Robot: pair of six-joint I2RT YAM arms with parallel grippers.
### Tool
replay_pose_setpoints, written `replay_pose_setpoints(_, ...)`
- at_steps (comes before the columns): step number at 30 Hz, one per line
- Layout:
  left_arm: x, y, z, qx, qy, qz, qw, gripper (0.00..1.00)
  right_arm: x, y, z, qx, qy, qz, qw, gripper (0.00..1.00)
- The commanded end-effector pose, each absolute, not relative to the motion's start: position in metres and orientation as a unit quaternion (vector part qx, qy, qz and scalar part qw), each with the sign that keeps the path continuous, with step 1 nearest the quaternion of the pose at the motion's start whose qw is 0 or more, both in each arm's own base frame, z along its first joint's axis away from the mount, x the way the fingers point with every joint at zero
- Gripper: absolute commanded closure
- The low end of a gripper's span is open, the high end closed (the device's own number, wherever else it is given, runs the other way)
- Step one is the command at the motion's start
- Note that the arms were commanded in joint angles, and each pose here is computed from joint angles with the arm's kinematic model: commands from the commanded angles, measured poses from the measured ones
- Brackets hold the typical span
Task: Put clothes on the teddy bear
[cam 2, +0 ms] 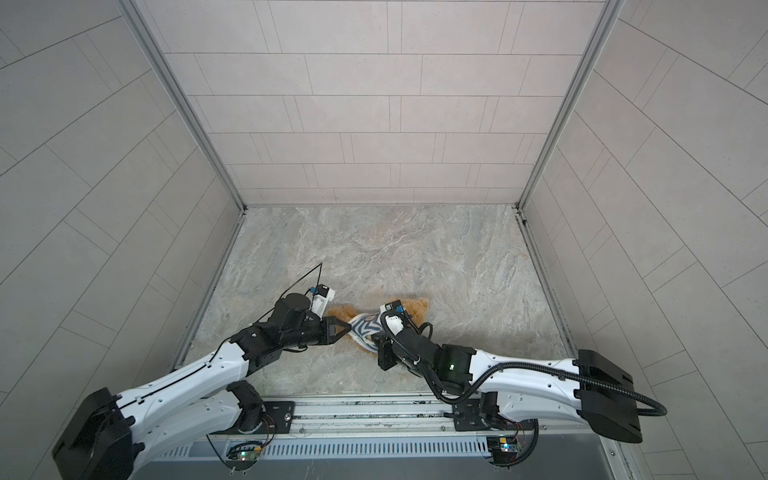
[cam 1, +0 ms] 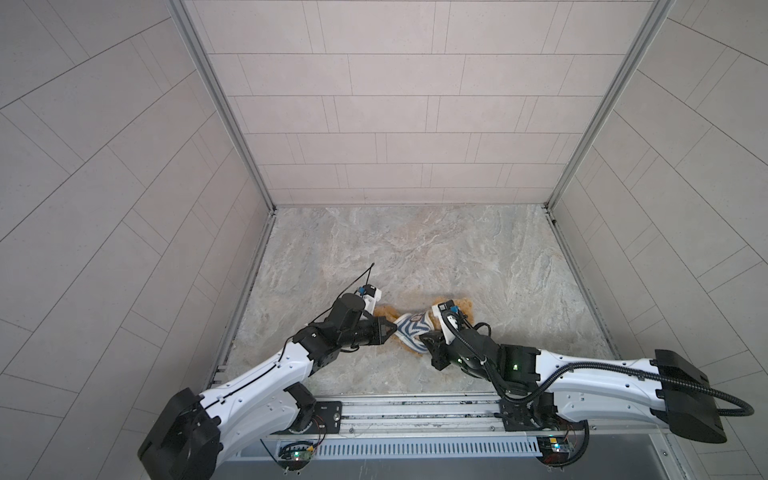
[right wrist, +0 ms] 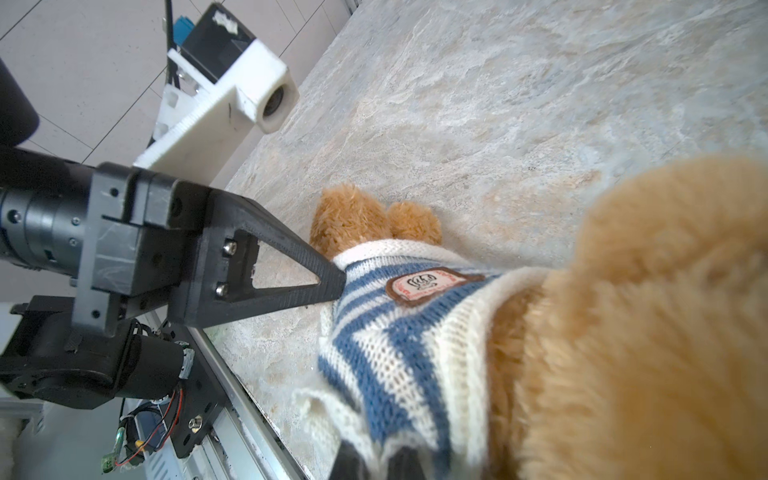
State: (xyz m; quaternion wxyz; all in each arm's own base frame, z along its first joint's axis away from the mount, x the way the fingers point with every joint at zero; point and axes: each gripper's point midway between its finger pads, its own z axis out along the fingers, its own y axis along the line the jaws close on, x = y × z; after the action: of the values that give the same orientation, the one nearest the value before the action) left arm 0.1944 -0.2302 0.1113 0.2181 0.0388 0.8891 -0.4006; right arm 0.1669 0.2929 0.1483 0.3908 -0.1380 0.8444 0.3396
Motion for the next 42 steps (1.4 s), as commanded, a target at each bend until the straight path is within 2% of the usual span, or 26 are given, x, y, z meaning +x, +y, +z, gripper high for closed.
replay_pose_setpoints(1, 0.201, -0.194, 0.075, 0.01, 0.922, -0.319, 0.221, 1.0, 0.164, 0.292, 0.173, -0.14, 0.824, 0.364, 0.41, 1.0)
replay_pose_setpoints(8, 0.202, -0.191, 0.073, 0.026, 0.923, -0.311, 0.225, 1.0, 0.155, 0.296, 0.183, -0.163, 0.807, 0.392, 0.41, 1.0)
replay_pose_setpoints(13, 0.2, -0.19, 0.068, 0.042, 0.925, -0.303, 0.225, 1.0, 0.161, 0.29, 0.211, -0.114, 0.78, 0.431, 0.439, 1.0)
replay_pose_setpoints(19, 0.195, -0.219, 0.095, 0.079, 0.899, -0.363, 0.234, 1.0, 0.17, 0.296, 0.194, -0.129, 0.812, 0.372, 0.431, 1.0)
replay_pose_setpoints(23, 0.184, -0.239, 0.097, 0.1, 0.889, -0.387, 0.221, 1.0, 0.179, 0.298, 0.173, -0.106, 0.814, 0.365, 0.439, 0.93)
replay_pose_setpoints(32, 0.177, -0.26, 0.089, 0.114, 0.884, -0.407, 0.2, 1.0, 0.183, 0.289, 0.155, -0.095, 0.832, 0.332, 0.434, 0.67)
replay_pose_setpoints(36, 0.176, -0.264, 0.09, 0.122, 0.882, -0.409, 0.2, 1.0, 0.187, 0.28, 0.151, -0.084, 0.831, 0.319, 0.448, 0.63)
replay_pose_setpoints(42, 0.167, -0.273, 0.084, 0.14, 0.881, -0.412, 0.187, 1.0, 0.192, 0.279, 0.14, -0.08, 0.842, 0.302, 0.441, 0.66)
